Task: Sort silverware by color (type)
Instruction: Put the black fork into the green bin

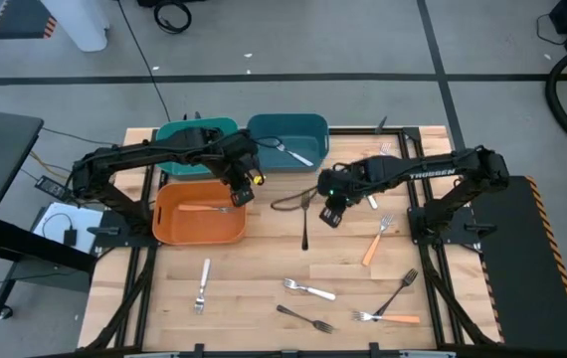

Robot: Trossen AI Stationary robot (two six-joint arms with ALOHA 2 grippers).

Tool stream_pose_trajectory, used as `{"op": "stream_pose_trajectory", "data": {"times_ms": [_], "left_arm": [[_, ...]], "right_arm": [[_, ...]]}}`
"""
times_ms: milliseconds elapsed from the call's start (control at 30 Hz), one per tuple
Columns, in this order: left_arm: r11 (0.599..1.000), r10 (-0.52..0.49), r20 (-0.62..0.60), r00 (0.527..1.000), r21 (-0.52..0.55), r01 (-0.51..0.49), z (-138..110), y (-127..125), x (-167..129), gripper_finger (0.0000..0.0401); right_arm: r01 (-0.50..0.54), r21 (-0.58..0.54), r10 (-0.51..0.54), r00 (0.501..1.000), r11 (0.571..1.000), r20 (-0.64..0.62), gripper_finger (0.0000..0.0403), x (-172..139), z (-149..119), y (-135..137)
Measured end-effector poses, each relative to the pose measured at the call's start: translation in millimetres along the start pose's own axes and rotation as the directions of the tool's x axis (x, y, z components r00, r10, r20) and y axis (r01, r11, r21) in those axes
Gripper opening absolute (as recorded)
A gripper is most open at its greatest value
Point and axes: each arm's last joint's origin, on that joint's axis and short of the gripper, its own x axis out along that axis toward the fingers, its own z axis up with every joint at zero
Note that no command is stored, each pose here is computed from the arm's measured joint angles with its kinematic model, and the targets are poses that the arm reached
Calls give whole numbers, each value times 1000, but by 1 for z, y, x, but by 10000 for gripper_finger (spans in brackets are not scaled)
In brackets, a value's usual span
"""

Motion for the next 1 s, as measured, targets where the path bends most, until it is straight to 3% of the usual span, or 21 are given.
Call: {"op": "stream_pose_trajectory", "data": {"times_ms": [133, 233, 333, 533, 733, 800, 1000], "left_arm": [[1000, -5, -18, 1000, 28, 5, -2, -5, 0, 105], [999, -11, -12, 1000, 42, 12, -2, -9, 1, 105], [997, -20, 5, 1000, 71, 19, -1, -13, 1, 105], [990, -35, 22, 999, 140, 32, -1, -21, 2, 105], [983, -42, 23, 999, 178, 37, -1, -25, 2, 105], [984, -41, 24, 999, 176, 36, -1, -24, 2, 105], [984, -41, 26, 999, 177, 36, -1, -24, 2, 105]], "right_arm": [[21, 195, 6, 990, 981, -137, 124, -3, -22, 12], [96, 374, -15, 977, 922, -214, 124, -7, -40, 22], [140, 481, -23, 971, 865, -240, 124, -11, -56, 36], [153, 557, -40, 977, 816, -210, 124, -19, -83, 59], [105, 671, -78, 994, 734, -70, 124, -15, -76, 62], [79, 676, -68, 997, 733, -43, 124, -6, -66, 63], [-19, 605, -4, 999, 796, 37, 124, 34, -26, 66]]}}
